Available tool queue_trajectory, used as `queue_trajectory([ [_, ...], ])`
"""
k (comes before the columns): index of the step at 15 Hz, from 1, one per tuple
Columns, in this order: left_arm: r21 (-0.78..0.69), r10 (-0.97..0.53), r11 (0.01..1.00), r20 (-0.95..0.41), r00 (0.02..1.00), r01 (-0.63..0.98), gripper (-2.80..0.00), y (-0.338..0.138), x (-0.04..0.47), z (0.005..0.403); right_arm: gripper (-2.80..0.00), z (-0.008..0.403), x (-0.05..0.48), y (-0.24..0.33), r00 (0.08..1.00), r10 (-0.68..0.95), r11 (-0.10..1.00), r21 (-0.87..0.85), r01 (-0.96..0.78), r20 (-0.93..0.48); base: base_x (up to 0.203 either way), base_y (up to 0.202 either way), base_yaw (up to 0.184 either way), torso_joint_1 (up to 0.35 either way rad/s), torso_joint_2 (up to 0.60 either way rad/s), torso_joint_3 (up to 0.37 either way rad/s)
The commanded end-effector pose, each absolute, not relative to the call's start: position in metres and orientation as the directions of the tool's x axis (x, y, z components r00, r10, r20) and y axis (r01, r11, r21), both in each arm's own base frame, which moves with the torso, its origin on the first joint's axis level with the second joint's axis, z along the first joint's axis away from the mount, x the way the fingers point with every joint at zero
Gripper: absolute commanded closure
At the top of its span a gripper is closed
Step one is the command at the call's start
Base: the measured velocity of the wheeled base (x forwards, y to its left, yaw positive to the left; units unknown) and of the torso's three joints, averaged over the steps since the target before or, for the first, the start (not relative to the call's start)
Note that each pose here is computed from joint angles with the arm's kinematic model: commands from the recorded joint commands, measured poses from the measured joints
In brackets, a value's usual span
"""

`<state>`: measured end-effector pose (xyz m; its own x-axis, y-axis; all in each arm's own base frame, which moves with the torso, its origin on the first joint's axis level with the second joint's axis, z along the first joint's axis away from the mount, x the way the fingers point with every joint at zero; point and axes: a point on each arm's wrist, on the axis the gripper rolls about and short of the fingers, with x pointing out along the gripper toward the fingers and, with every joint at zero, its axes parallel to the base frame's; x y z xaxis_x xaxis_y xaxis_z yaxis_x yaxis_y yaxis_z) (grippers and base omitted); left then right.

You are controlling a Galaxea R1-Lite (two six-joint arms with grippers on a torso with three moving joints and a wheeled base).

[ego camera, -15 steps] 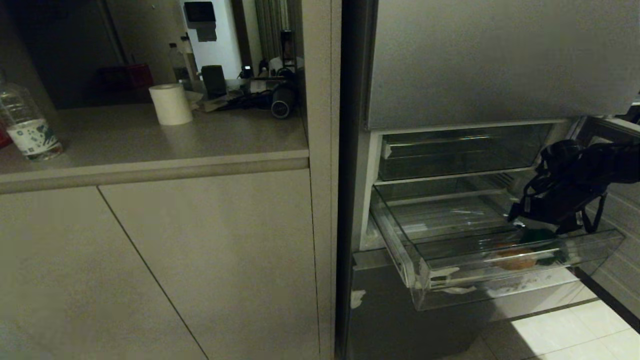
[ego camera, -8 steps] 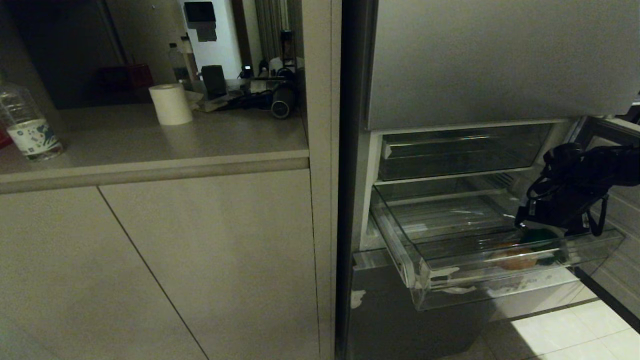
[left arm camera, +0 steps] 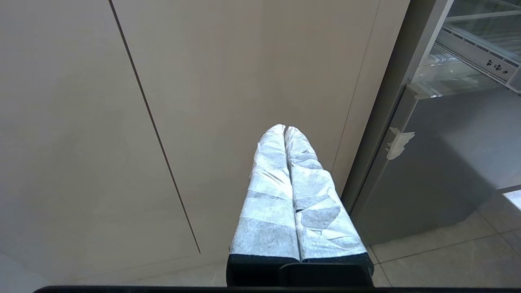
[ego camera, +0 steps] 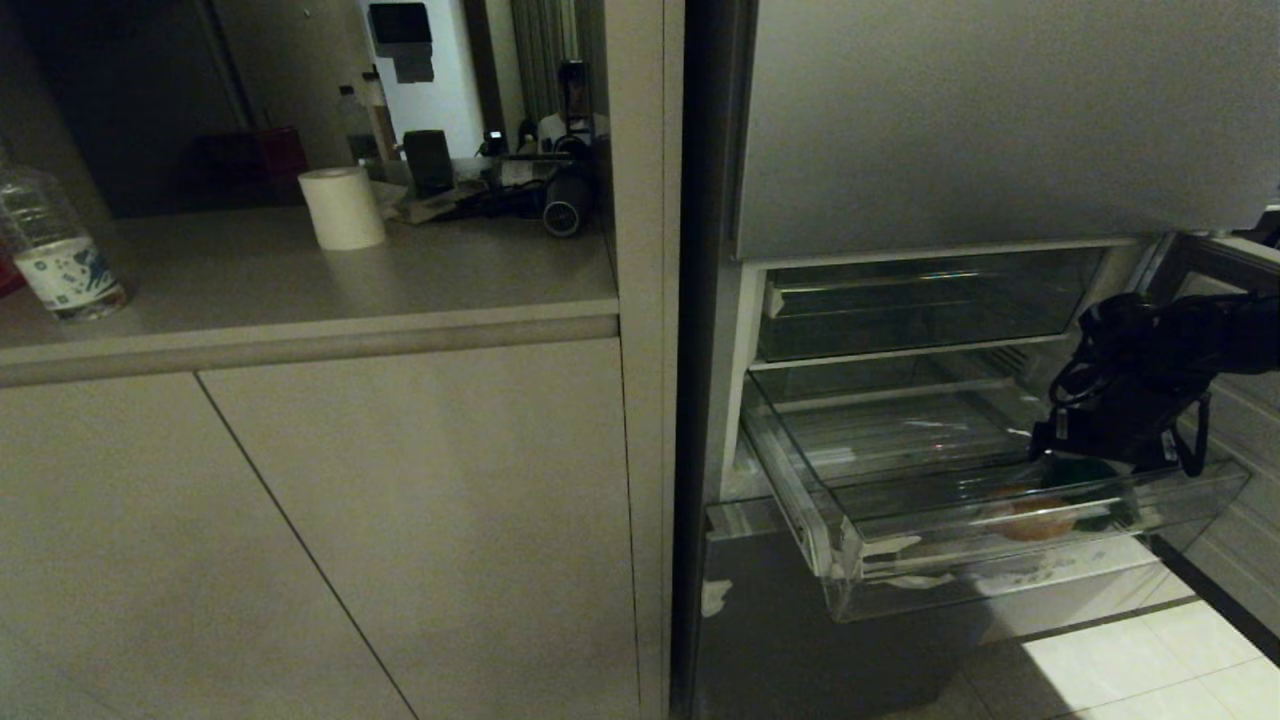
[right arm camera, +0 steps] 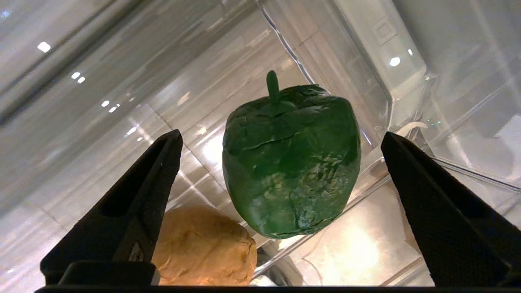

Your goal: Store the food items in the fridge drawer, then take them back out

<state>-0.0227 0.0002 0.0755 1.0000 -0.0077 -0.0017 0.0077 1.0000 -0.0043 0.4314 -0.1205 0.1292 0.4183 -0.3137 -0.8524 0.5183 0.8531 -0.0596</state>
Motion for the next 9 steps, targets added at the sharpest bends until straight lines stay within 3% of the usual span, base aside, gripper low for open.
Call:
queue_trajectory([
  [1, -0.005, -0.008, 1.000, -0.003, 1.000, 0.008, 0.00, 0.000, -0.023, 0.076, -2.80, 0.125, 0.432, -0.122, 0.399, -0.325, 0.849, -0.079, 0.522, -0.857, 0.000, 0.000, 0.000, 0.000, 0.00, 0.000],
  [8, -0.005, -0.009, 1.000, -0.003, 1.000, 0.009, 0.00, 0.000, -0.023, 0.076, -2.80, 0.111, 0.435, -0.124, 0.368, -0.343, 0.844, -0.112, 0.524, -0.864, 0.000, 0.000, 0.000, 0.000, 0.00, 0.000],
  [9, -0.005, -0.008, 1.000, -0.003, 1.000, 0.008, 0.00, 0.000, -0.023, 0.076, 0.00, 0.111, 0.435, -0.125, 0.368, -0.344, 0.844, -0.112, 0.525, -0.864, 0.000, 0.000, 0.000, 0.000, 0.00, 0.000],
])
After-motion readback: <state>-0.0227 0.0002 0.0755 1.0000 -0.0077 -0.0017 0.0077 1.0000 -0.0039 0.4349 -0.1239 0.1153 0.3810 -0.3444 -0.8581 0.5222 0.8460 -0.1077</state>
